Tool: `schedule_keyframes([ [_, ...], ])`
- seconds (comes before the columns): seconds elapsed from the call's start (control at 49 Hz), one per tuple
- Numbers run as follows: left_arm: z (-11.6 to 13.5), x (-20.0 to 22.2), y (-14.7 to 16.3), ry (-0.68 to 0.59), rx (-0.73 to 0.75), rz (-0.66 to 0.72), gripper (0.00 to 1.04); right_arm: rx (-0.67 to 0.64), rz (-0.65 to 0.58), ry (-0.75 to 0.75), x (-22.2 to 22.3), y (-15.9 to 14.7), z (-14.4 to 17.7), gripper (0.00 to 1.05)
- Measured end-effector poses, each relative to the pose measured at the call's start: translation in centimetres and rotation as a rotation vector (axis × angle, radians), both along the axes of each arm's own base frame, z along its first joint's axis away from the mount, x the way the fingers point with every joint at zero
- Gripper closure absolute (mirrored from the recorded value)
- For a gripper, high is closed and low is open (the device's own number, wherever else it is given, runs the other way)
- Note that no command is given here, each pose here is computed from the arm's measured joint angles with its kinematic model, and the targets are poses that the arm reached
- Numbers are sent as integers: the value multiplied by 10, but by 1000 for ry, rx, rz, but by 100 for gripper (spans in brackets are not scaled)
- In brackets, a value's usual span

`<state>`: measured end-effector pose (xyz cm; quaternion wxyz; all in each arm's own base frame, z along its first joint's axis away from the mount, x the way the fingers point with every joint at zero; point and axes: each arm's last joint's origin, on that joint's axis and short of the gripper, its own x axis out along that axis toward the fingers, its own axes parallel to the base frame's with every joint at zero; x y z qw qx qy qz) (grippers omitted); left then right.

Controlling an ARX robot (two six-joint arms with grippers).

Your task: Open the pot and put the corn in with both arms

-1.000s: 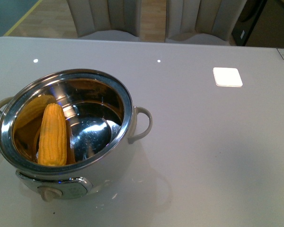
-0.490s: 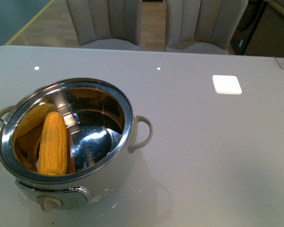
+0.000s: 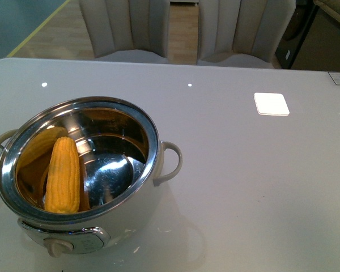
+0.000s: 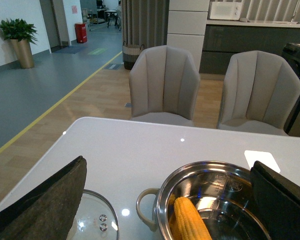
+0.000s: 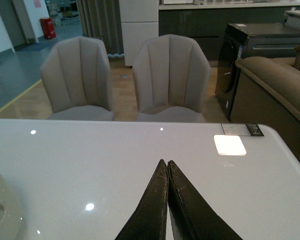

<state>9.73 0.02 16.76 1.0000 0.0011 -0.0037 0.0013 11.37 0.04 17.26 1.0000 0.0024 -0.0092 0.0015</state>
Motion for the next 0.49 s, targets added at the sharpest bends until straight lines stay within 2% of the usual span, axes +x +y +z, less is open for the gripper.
schedule_keyframes([
  [0.49,0,0,0,0,0,0,7,0,-2,7,-16,0,-3,103],
])
